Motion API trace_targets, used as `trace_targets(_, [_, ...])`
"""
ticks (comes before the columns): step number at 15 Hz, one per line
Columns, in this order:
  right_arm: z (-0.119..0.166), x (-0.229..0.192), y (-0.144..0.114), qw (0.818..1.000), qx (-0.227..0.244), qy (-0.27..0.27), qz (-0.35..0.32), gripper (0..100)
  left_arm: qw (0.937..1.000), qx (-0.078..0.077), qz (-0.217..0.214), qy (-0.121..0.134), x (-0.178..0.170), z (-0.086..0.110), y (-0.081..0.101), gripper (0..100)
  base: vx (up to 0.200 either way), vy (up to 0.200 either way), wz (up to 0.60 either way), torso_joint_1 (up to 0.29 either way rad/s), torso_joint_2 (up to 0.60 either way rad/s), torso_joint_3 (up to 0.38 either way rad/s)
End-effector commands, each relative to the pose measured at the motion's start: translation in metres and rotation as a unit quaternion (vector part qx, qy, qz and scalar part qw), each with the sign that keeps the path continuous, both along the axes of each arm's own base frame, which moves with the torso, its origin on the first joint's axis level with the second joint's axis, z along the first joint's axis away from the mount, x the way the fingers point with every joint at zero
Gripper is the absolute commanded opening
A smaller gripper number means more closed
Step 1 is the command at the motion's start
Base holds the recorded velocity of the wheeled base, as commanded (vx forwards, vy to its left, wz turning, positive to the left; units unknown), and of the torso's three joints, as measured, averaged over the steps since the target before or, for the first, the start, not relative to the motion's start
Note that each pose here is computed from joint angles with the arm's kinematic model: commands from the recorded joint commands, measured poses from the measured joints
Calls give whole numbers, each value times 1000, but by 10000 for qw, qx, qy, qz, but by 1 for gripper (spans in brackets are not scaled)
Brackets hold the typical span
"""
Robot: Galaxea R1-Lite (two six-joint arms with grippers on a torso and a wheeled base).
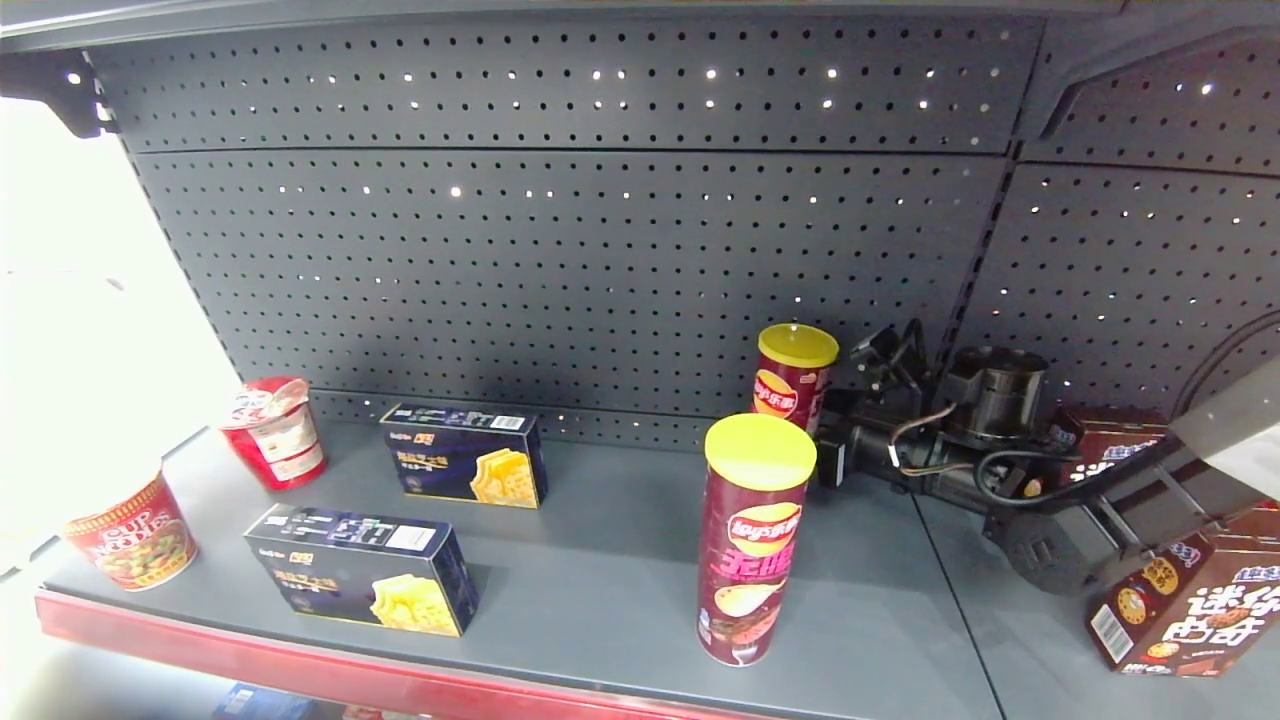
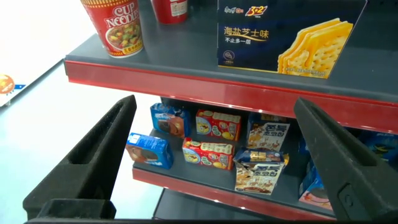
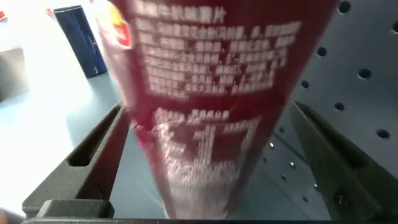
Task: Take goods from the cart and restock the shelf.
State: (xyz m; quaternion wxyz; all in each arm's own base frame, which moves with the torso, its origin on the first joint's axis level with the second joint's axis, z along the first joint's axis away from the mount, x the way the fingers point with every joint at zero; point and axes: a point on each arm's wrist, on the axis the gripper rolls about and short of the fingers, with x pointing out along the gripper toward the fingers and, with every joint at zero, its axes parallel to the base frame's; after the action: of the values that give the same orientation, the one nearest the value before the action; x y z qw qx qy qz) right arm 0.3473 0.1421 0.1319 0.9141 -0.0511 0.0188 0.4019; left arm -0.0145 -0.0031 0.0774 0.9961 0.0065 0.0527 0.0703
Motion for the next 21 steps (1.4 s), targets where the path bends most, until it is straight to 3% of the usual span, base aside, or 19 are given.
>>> trace_targets(1, [6,-12,-6,9998,-140,-111,-118,100,10000,4,2,9,0,0,0,100,0,0,0,0,0,0])
trace_targets(8, [-2,-23,-11,9928,-491,-64,-1095,100,10000,-3,3,8,0,0,0,100,0,0,0,0,0,0])
trace_targets(21, [-9,-36,-26,9820,-772,61,-1721,100,10000,-3,3,8,0,0,0,100,0,0,0,0,0,0])
